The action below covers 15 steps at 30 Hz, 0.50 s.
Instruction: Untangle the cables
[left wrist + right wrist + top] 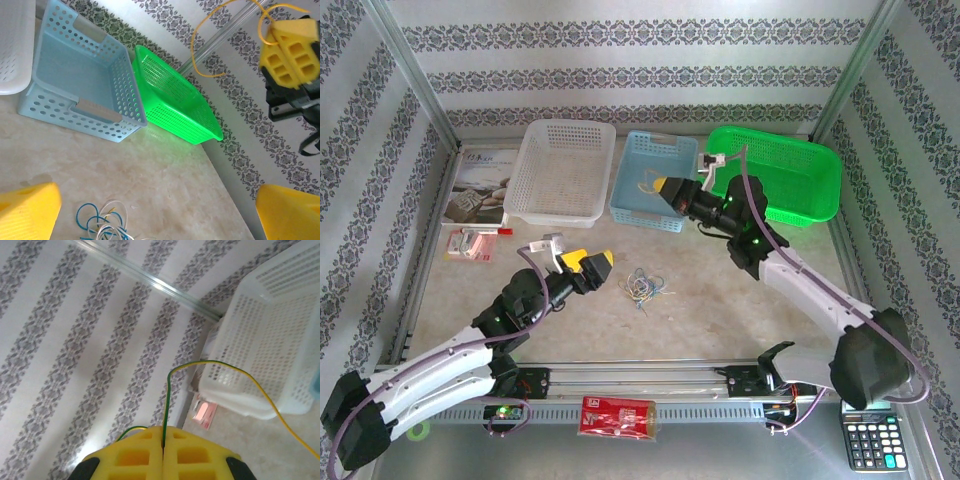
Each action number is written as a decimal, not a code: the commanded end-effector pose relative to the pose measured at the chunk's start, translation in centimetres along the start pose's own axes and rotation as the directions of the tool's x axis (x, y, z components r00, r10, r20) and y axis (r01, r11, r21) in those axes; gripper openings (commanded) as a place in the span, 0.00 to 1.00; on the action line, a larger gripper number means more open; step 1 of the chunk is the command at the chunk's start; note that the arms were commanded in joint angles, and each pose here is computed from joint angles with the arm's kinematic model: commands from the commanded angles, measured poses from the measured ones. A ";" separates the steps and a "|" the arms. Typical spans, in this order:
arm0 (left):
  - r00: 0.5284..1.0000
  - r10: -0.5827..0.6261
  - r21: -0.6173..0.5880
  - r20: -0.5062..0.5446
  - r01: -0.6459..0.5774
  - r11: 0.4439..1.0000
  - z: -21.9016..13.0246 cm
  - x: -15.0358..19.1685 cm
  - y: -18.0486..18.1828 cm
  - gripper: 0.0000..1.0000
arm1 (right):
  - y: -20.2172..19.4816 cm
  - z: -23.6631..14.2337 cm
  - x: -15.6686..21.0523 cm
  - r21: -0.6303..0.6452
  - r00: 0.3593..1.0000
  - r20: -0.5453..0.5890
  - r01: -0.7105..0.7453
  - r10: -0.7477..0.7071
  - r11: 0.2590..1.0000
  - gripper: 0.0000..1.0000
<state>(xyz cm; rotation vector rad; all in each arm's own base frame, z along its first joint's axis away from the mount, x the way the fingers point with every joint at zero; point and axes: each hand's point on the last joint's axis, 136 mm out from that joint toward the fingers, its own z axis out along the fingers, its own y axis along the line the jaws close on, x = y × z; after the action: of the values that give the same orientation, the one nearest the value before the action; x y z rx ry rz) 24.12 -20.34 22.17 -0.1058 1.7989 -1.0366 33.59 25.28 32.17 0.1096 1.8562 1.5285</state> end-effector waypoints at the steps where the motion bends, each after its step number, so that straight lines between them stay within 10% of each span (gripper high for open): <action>1: 1.000 0.023 0.002 0.008 -0.023 1.000 0.1 -0.9 -0.9 1.00 | -1.5 0.7 -1.6 0.035 1.000 -0.020 0.022 -0.021 0.999 0.00; 15: 0.999 -0.004 -0.128 -0.053 -0.003 0.992 1.0 -0.6 0.7 1.00 | -10.2 5.6 -4.4 0.186 0.997 -0.077 -0.005 0.020 0.982 0.00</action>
<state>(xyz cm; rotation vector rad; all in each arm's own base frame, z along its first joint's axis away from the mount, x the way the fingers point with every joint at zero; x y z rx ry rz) 25.15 -20.46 21.82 -0.1332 1.8924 -0.9529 42.74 24.40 25.70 0.1934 2.0424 1.3950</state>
